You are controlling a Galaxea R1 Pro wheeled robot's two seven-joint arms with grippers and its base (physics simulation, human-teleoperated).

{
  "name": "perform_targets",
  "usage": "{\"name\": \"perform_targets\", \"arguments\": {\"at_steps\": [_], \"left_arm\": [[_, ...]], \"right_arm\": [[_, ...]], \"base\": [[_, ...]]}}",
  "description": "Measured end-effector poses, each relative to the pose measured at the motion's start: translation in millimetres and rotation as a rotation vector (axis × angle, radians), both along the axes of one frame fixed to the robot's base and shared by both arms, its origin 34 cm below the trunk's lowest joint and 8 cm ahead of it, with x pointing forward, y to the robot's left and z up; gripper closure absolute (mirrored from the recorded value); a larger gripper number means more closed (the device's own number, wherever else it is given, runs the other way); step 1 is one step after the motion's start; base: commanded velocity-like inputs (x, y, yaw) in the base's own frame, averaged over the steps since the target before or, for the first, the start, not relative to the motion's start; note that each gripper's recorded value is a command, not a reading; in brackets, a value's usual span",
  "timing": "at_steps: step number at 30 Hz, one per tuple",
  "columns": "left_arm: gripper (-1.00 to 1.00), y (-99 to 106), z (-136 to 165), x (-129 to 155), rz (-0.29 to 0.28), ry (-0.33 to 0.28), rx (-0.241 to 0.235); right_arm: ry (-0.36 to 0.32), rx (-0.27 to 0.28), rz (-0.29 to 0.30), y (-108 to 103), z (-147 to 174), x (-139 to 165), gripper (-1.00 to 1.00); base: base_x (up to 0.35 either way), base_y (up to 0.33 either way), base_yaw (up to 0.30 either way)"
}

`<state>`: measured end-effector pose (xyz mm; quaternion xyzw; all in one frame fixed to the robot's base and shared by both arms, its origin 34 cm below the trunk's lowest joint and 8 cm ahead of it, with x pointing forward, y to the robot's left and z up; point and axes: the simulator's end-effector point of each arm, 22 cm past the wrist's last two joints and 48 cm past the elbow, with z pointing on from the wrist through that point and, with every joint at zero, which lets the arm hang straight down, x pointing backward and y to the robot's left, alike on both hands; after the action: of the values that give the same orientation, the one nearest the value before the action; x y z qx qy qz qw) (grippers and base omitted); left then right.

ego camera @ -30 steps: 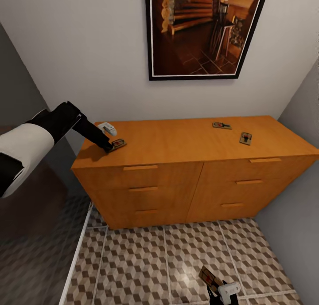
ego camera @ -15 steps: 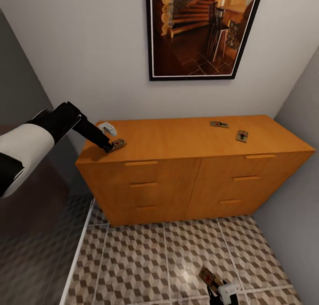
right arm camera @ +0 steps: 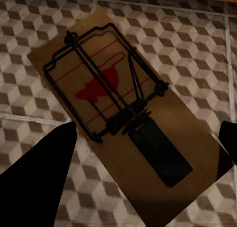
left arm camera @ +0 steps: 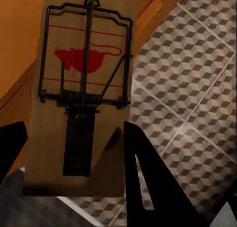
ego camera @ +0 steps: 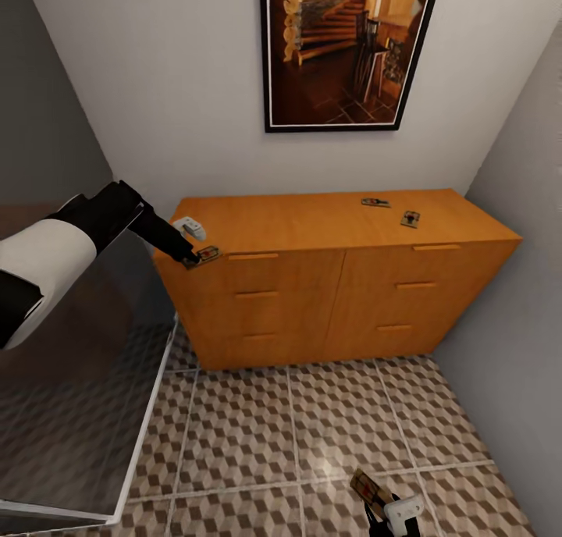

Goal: Take the four mousetraps from the cabinet in the bathroom and place them on the bathroom floor. Make sure all four end up on the same floor surface, and ensure that at least two of them are either under or directly next to the same bathroom sink.

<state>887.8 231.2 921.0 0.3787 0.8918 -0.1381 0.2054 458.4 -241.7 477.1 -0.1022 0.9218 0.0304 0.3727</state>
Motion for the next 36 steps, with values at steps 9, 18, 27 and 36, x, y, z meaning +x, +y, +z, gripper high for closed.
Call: {"name": "perform_targets", "arguments": {"at_steps": [9,18,27,36], "left_arm": [[1.0,0,-6,-2,0.0,0.008,0.002],[1.0,-7,-20,-10,-0.01,0.031,-0.002],[1.0,-88,-105,-57,-0.107,0.132,-0.002],[1.0,-144,-255,-167,-0.133,0.252,0.07]], "right_arm": [[0.0,0.0,0.0,0,0,0,1.0],[0.0,0.001,0.0,1,0,0,1.0],[0.0,0.001,0.0,1,0,0,1.0],[0.0,0.001,0.0,1,0,0,1.0]], "base": [[-0.35,0.0,0.0],[-0.275,0.0,0.0],[-0.016,0.0,0.0],[0.0,0.0,0.0]]}}
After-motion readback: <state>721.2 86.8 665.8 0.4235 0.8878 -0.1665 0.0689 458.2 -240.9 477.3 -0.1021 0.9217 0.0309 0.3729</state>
